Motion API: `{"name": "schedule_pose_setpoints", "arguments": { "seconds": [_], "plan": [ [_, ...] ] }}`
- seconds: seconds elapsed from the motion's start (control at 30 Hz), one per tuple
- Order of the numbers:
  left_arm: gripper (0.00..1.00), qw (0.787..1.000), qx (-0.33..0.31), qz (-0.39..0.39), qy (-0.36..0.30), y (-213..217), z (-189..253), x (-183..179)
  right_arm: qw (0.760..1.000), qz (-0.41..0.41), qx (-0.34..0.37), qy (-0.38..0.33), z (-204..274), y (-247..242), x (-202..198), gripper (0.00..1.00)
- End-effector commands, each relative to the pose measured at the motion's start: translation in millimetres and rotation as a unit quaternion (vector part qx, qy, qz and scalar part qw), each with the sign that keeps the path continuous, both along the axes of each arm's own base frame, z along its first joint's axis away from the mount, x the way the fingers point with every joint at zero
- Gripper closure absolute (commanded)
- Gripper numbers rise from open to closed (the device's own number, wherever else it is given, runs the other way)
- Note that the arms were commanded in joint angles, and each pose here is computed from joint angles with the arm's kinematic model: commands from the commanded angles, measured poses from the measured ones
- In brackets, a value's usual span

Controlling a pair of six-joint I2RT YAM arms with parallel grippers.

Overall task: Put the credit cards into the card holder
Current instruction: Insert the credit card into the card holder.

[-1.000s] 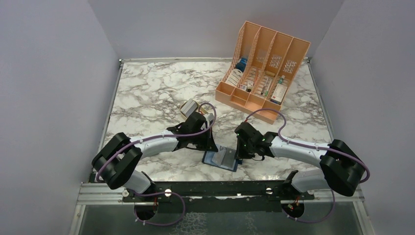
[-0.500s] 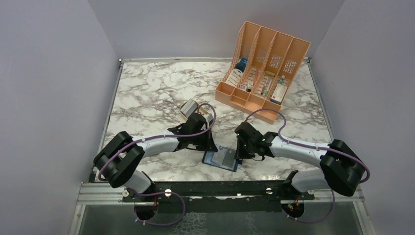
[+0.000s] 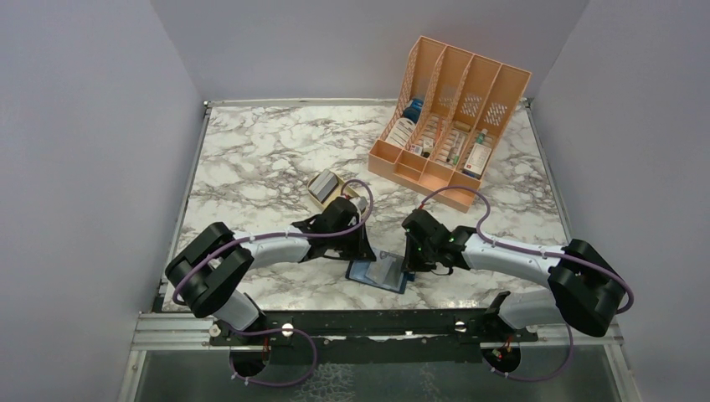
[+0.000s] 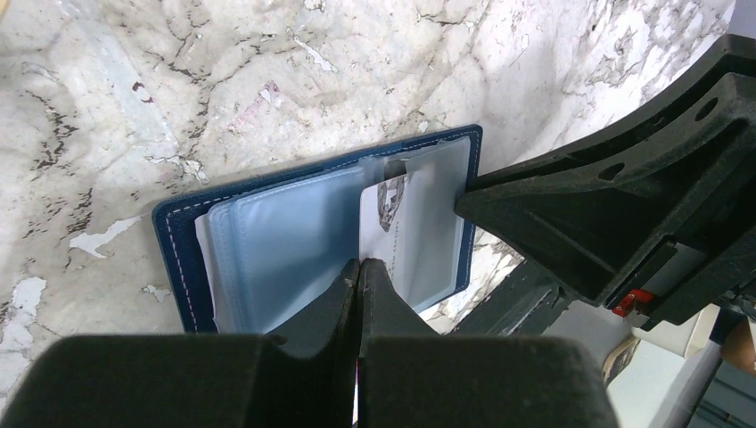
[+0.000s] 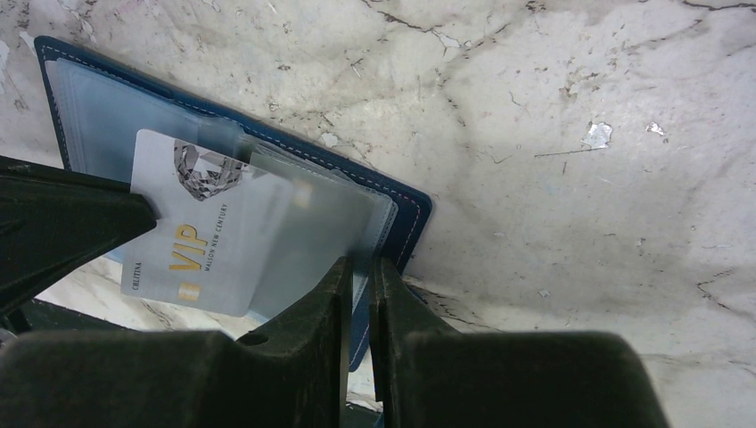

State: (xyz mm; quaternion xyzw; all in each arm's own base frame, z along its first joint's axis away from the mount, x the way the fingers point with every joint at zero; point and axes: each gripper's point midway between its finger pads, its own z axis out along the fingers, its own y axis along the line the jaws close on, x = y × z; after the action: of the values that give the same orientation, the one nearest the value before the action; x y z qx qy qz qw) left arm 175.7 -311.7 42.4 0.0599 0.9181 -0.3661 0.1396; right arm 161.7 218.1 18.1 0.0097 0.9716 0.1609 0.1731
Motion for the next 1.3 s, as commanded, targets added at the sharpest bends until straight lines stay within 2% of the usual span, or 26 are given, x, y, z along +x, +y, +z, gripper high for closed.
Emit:
{"name": "schedule_pose_setpoints", "arguments": {
  "seconds": [0.0, 0.27, 0.77, 0.97, 1.03, 1.17, 1.27],
  "plan": [
    [1.00, 0.999, 0.024, 0.021, -0.015, 8.4, -12.5, 5.3, 1.000, -0.009, 0.002, 0.000, -7.1, -1.3, -1.3, 0.87],
    [1.00, 0.999, 0.012, 0.048, -0.023, 10.3, -10.2, 8.0, 1.000, -0.010, 0.011, 0.002, -6.8, 1.3, -2.3, 0.87],
    [1.00, 0.999, -0.029, 0.031, 0.001, -5.9, -11.2, -17.2, 0.999, -0.012, 0.048, -0.004, 3.2, 16.4, 3.2, 0.87],
    [1.00, 0.999, -0.041, 0.031, 0.014, -16.4, -8.6, -21.9, 0.999, -0.016, 0.039, -0.022, 15.8, 16.4, 12.3, 0.85],
    [0.94, 0.998, -0.043, 0.034, 0.016, -16.4, -7.6, -22.4, 0.999, -0.019, 0.040, -0.026, 20.6, 14.6, 12.4, 0.82],
    [0.74, 0.998, -0.048, 0.042, 0.021, -15.6, -3.5, -23.3, 0.999, -0.023, 0.041, -0.026, 24.1, 8.5, 7.2, 0.80],
    [0.68, 0.998, -0.048, 0.042, 0.023, -15.0, -1.1, -24.3, 0.999, -0.018, 0.041, -0.014, 21.6, 4.5, -1.0, 0.79]
  ]
}}
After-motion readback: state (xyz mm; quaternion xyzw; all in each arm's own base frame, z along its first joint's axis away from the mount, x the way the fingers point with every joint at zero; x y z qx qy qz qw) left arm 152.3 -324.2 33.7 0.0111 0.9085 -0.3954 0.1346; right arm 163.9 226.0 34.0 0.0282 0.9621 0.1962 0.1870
